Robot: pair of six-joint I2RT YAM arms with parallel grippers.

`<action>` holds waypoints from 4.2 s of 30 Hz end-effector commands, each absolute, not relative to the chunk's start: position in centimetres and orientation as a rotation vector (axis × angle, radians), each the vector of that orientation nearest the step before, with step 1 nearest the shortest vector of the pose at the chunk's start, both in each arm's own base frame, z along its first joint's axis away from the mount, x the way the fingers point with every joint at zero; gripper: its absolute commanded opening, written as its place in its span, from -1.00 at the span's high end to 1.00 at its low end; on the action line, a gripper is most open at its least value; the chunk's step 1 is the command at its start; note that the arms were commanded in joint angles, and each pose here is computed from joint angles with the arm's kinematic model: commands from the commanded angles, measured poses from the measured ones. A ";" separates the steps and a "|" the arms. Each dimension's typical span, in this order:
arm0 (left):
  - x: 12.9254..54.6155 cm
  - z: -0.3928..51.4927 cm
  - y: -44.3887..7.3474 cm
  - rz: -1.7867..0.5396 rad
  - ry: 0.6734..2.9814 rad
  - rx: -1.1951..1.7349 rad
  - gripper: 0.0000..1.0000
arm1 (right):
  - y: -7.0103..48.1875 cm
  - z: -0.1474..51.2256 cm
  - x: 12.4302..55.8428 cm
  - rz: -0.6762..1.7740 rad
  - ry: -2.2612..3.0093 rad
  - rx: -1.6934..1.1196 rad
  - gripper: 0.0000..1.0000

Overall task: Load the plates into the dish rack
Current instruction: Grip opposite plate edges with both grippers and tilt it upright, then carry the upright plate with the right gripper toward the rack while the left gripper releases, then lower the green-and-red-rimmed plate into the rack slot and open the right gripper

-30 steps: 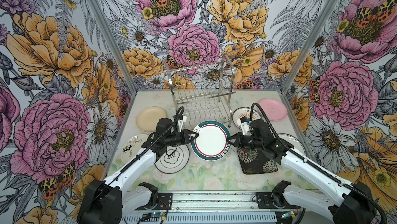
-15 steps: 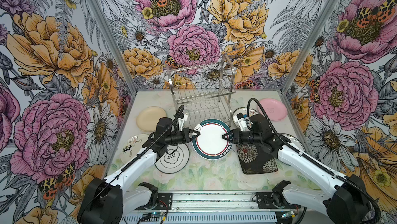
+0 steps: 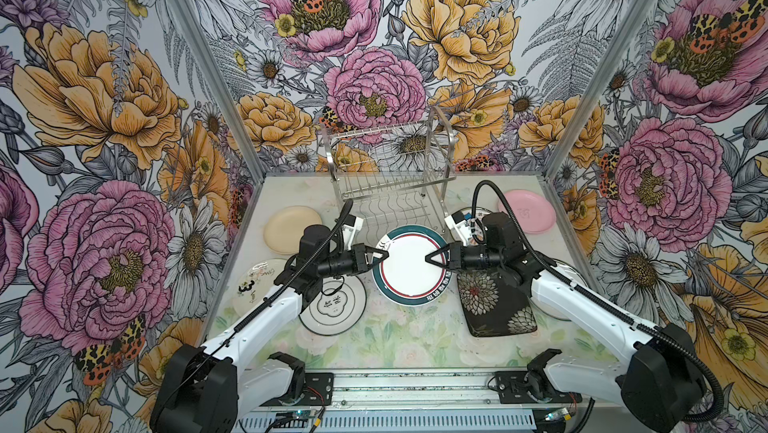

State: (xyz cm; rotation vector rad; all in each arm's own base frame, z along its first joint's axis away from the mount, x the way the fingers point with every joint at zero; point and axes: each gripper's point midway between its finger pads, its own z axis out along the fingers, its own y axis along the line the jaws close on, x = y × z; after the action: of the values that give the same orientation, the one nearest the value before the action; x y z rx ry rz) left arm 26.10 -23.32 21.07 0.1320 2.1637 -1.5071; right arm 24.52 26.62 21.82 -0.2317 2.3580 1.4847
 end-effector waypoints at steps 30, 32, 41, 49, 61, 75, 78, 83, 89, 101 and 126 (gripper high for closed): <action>29.2 19.7 -14.5 -0.754 2.279 -0.069 -0.64 | 14.3 39.9 25.8 0.414 2.082 -0.140 1.00; 29.2 19.8 -14.5 -0.743 2.274 -0.065 -0.65 | 14.5 41.5 26.3 0.409 2.062 -0.141 1.00; 28.7 20.2 -14.5 -0.729 2.267 -0.067 -0.66 | 15.5 48.8 30.9 0.323 1.928 -0.091 1.00; 28.1 19.7 -14.5 -0.727 2.271 -0.080 -0.68 | 16.9 52.8 37.9 0.110 1.811 -0.078 1.00; 27.6 19.5 -15.0 -0.734 2.276 -0.083 -0.68 | 19.5 49.7 45.7 -0.065 1.811 -0.126 1.00; 27.7 19.5 -15.1 -0.725 2.278 -0.086 -0.70 | 20.2 46.4 48.5 -0.136 1.851 -0.084 1.00; 27.7 19.4 -15.1 -0.721 2.283 -0.084 -0.70 | 20.3 45.7 48.9 -0.157 1.860 -0.085 1.00; 27.7 19.3 -15.1 -0.720 2.283 -0.083 -0.70 | 20.5 44.7 49.6 -0.182 1.874 -0.087 1.00; 27.6 19.1 -15.0 -0.716 2.286 -0.086 -0.70 | 20.8 43.7 50.1 -0.209 1.884 -0.087 1.00; 27.5 19.0 -15.0 -0.715 2.286 -0.084 -0.71 | 20.8 43.4 49.6 -0.225 1.897 -0.097 0.70; 27.0 19.3 -15.0 -0.730 2.272 -0.078 -0.74 | 20.6 46.1 46.1 -0.181 1.874 -0.119 -0.26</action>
State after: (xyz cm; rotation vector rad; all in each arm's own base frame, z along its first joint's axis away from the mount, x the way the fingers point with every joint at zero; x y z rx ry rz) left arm 27.28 -15.05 19.37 -0.0687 2.2779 -0.7354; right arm 47.77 21.33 43.55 -0.1549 1.9166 -0.2159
